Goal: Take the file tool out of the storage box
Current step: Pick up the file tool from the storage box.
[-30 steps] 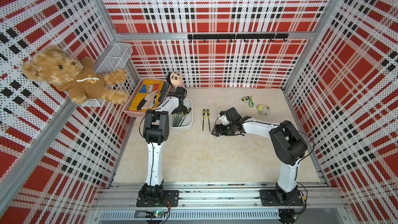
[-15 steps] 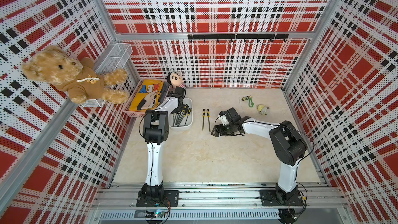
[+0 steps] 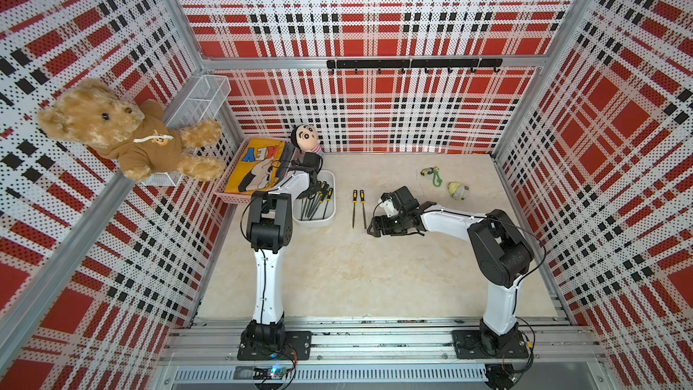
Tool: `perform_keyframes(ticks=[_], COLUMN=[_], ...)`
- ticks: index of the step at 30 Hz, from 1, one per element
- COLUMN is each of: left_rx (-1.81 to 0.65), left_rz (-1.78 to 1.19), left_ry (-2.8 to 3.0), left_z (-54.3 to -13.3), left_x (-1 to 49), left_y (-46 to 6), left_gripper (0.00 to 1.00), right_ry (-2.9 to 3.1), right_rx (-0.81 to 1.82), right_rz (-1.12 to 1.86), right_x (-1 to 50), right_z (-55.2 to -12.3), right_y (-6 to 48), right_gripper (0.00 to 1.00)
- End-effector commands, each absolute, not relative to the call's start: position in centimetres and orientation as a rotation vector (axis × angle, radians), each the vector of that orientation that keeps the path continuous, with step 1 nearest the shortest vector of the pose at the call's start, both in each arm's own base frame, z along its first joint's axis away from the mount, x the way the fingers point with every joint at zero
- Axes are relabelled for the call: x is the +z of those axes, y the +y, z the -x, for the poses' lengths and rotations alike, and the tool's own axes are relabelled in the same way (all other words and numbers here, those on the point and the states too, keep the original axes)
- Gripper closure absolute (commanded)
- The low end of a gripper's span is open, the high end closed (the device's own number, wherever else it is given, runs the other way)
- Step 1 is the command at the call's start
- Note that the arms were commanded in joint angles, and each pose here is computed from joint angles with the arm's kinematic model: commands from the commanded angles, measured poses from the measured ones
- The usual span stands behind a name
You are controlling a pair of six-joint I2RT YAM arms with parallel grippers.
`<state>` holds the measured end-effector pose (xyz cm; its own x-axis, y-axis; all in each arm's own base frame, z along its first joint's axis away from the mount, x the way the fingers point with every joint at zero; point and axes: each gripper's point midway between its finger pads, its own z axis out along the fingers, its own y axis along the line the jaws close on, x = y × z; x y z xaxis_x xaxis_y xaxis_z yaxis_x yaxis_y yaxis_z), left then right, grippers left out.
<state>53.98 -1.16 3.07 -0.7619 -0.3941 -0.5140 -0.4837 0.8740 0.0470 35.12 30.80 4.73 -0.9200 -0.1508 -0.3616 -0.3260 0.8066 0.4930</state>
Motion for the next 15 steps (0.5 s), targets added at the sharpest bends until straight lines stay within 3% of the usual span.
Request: perform_keyframes(ticks=[1,11,13,15], left_rx=[0.225,0.149,0.155,0.161], left_rz=[0.651,0.661,0.659,0.654], left_ry=[2.761,2.816,2.821,2.815], left_z=[-49.7,-48.8,-48.6,-48.7], left_x=[-2.4,-3.5,-3.6,-3.3], left_y=[-1.5,-1.7,-1.7,-1.7], left_gripper=[0.69,0.64,0.71,0.86], right_ry=[2.705,2.706,2.707,2.707], right_rx=[0.8,0.802,0.799,0.798], right_rz=[0.384,0.384,0.385,0.382], right_x=[4.0,3.9,3.8,3.8], right_z=[-34.8,-34.8,-34.8,-34.8], right_y=[31.0,31.1,31.1,31.0], right_gripper=[0.11,0.11,0.11,0.11])
